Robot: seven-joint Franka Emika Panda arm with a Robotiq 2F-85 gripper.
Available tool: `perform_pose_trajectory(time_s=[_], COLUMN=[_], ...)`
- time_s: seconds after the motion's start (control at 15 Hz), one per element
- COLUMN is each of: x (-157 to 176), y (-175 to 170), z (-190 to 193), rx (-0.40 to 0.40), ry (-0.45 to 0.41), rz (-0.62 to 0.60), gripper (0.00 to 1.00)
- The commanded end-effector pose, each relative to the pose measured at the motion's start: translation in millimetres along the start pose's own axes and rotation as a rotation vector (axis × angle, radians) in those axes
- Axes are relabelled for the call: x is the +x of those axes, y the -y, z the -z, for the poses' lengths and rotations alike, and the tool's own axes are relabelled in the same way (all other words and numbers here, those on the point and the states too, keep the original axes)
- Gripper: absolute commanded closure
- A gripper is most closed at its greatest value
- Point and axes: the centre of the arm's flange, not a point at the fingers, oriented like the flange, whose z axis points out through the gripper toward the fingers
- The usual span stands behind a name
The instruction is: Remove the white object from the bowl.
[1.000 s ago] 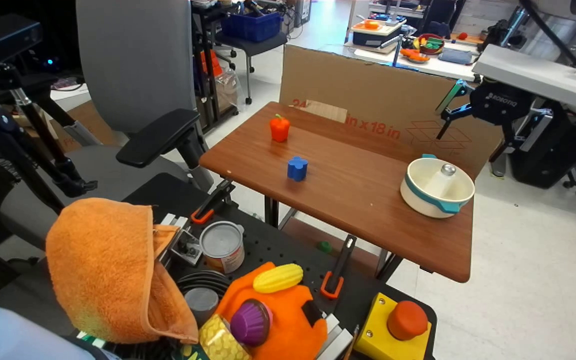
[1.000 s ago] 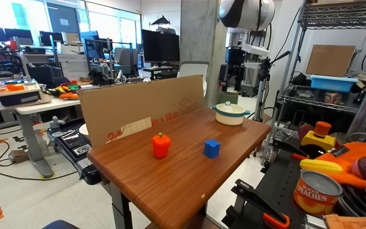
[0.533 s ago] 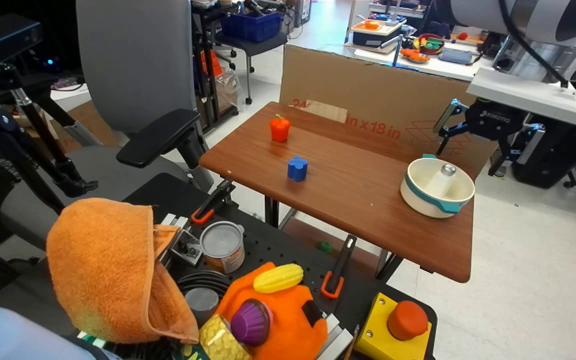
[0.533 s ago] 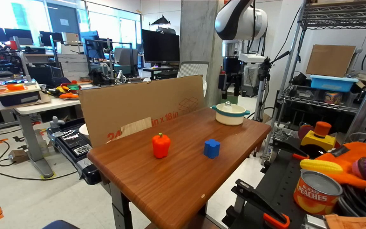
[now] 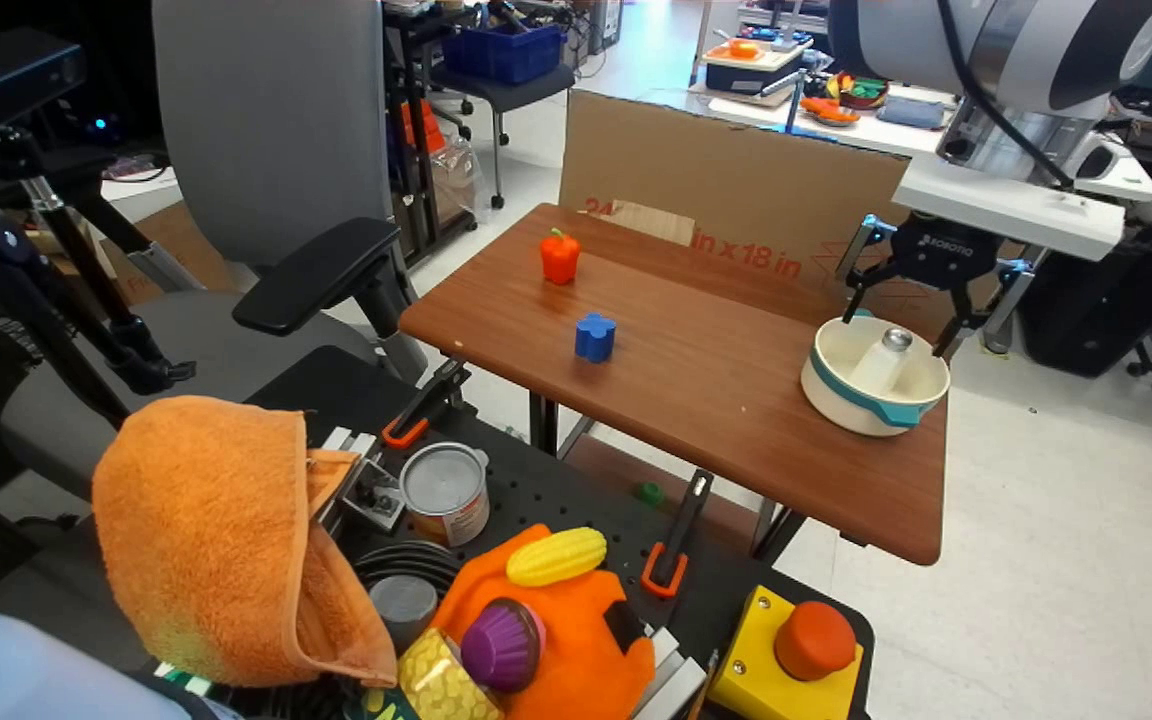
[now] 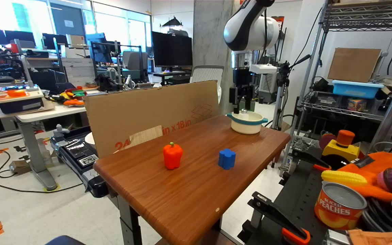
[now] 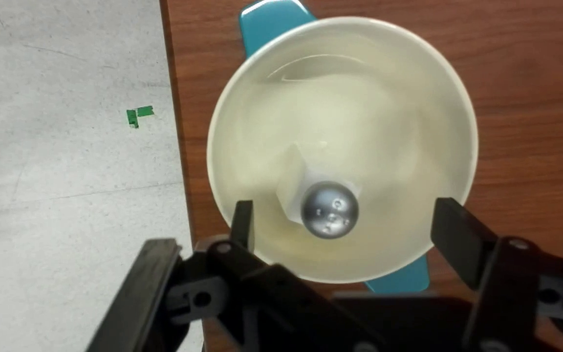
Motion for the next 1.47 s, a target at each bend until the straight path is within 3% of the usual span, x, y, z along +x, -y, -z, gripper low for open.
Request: perform_pose_trajectory(time_s=[0.0, 0.47, 0.67, 0.87, 1.13, 1.4], x=[11.3, -19.8, -35.3, -50.0, -49.3, -30.1], y=[0.8, -1.1, -2.6, 9.7, 58.2, 115.7], z=[-0.6, 33.7, 64.4, 110.3, 139.1, 121.2], rx=[-0.013, 0.058, 0.095, 0.121, 0.099, 0.065], ry=[0.008, 0.111, 0.161, 0.137, -0.004, -0.092], rz=[-0.011, -0.042, -0.065, -0.055, 0.032, 0.109], gripper=[0.4, 0.93, 0.93, 0.93, 0.93, 0.93])
